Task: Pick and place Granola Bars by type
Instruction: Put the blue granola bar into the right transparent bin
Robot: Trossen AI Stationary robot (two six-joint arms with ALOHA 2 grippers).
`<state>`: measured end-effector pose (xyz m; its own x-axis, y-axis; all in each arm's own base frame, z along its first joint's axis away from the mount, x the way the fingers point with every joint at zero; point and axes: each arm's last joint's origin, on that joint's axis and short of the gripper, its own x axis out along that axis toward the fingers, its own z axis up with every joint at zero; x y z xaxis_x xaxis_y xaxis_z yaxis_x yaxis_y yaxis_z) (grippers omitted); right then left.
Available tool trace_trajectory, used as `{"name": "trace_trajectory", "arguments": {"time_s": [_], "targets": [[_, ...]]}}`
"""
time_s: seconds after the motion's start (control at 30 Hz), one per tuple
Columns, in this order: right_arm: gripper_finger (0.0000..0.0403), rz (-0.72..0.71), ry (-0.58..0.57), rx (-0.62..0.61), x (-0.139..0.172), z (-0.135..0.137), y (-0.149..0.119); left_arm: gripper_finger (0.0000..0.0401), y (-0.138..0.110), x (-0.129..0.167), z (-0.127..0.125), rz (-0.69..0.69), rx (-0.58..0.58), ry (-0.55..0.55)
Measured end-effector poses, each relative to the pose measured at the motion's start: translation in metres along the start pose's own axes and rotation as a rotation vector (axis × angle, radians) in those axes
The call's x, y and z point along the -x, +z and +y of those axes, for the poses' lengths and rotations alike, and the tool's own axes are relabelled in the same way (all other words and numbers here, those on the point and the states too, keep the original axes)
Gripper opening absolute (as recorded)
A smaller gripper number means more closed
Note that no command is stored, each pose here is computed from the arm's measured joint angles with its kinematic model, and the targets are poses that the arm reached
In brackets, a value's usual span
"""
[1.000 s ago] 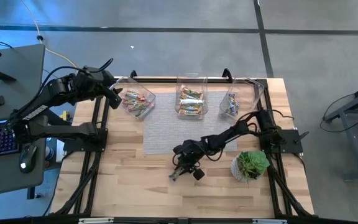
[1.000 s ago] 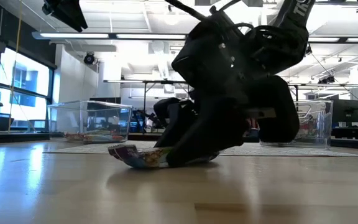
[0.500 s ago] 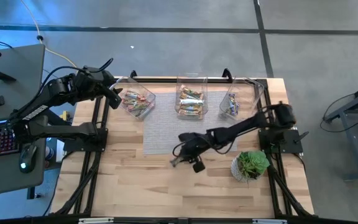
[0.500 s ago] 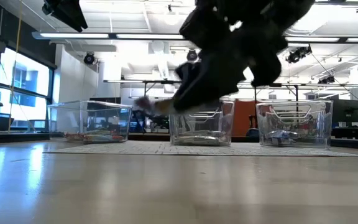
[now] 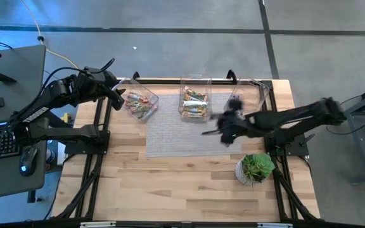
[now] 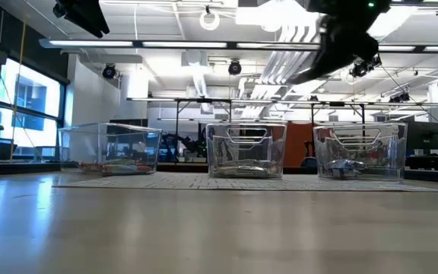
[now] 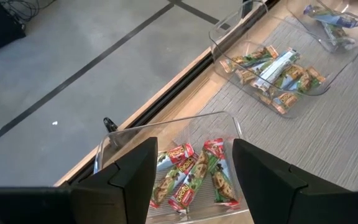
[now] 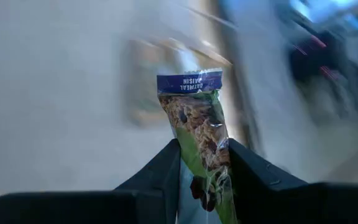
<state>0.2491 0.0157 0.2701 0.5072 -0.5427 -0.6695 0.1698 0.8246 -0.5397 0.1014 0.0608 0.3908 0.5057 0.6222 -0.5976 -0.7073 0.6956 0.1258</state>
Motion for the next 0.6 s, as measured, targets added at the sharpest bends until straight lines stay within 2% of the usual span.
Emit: {"name": "trace_trajectory", "arguments": {"time_s": [0.07,0.2,0.37,0.47,0.6], "targets": [[0.0098,0.032,-0.098,-0.094,0.009,-0.015,-0.016,0.0205,0.000,0.000,0.000,0.000,0.000,0.000],[0.0098,0.049,-0.222,-0.421,0.013,-0.037,-0.054,0.0205,0.000,0.000,0.000,0.000,0.000,0.000],[0.0098,0.026,-0.329,-0.776,-0.006,-0.039,-0.105,0.0205,0.000,0.000,0.000,0.001,0.000,0.000],[0.0098,-0.007,-0.359,-0.896,-0.024,-0.034,-0.127,0.0205,0.000,0.000,0.000,0.002,-0.001,0.000],[0.0098,-0.058,-0.424,-0.965,-0.045,-0.029,-0.147,0.0205,0.000,0.000,0.000,0.002,-0.001,0.000]]}}
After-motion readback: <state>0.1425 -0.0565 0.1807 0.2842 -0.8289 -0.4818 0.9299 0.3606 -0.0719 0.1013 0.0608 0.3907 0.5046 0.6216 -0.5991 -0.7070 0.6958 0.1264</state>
